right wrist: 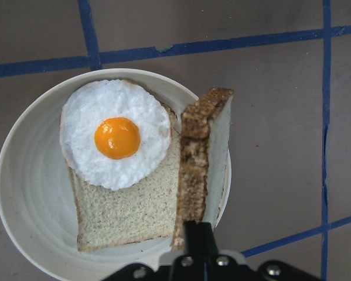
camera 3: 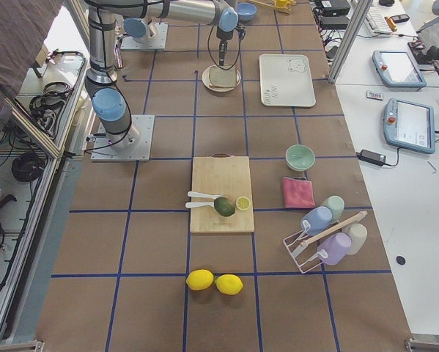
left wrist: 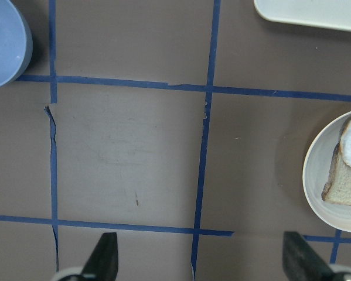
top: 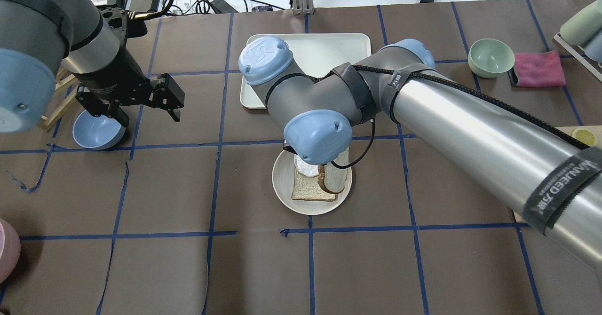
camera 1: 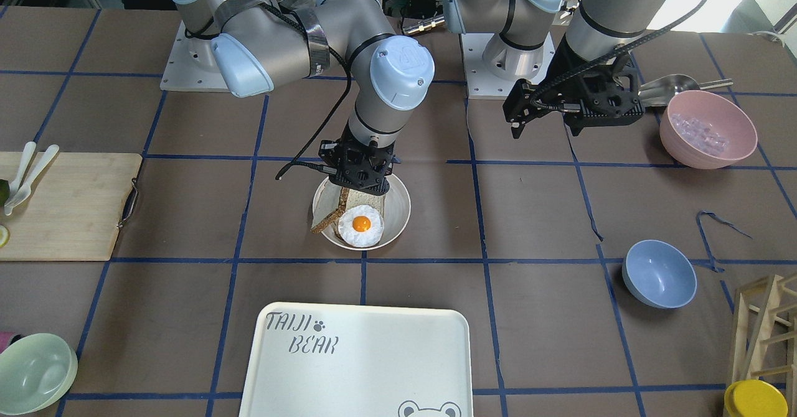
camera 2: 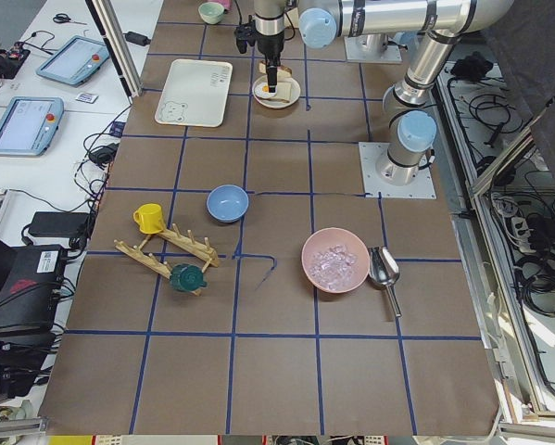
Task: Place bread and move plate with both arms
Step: 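Lower the bread onto the fried egg and open the right gripper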
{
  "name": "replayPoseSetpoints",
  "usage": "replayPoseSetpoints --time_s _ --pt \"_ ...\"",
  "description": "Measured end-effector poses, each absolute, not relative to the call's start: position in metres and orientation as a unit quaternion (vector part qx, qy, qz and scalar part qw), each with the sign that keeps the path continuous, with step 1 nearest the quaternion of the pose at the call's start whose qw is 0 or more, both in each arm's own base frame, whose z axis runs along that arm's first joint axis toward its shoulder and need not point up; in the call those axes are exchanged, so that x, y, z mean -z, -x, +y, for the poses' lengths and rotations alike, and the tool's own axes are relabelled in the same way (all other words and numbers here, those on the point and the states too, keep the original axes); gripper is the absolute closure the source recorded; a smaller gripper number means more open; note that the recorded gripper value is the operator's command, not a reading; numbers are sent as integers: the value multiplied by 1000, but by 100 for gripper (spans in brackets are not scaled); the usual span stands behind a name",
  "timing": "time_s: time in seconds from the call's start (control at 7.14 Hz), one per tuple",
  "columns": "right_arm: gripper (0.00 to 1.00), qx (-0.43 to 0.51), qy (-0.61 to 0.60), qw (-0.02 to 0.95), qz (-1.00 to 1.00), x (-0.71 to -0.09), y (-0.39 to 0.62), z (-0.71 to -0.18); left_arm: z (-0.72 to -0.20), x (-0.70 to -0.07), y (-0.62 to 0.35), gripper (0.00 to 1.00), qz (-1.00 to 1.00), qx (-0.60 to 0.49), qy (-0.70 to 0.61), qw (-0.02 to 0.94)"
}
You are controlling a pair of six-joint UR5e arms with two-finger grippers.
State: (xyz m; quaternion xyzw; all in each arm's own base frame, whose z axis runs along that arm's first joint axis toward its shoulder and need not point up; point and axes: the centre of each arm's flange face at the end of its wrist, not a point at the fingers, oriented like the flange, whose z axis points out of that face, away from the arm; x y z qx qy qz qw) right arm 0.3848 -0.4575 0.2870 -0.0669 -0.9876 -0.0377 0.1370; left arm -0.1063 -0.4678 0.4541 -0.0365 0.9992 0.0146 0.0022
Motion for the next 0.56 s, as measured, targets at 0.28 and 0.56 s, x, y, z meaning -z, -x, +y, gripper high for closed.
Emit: replayPoseSetpoints --time_s 0.28,0.56 --pt "100 47 67 128 -988 -281 -391 -455 -470 -451 106 0 999 -18 37 2" --pt "100 43 63 117 -990 -279 -400 -453 -471 -449 106 0 999 -20 41 2"
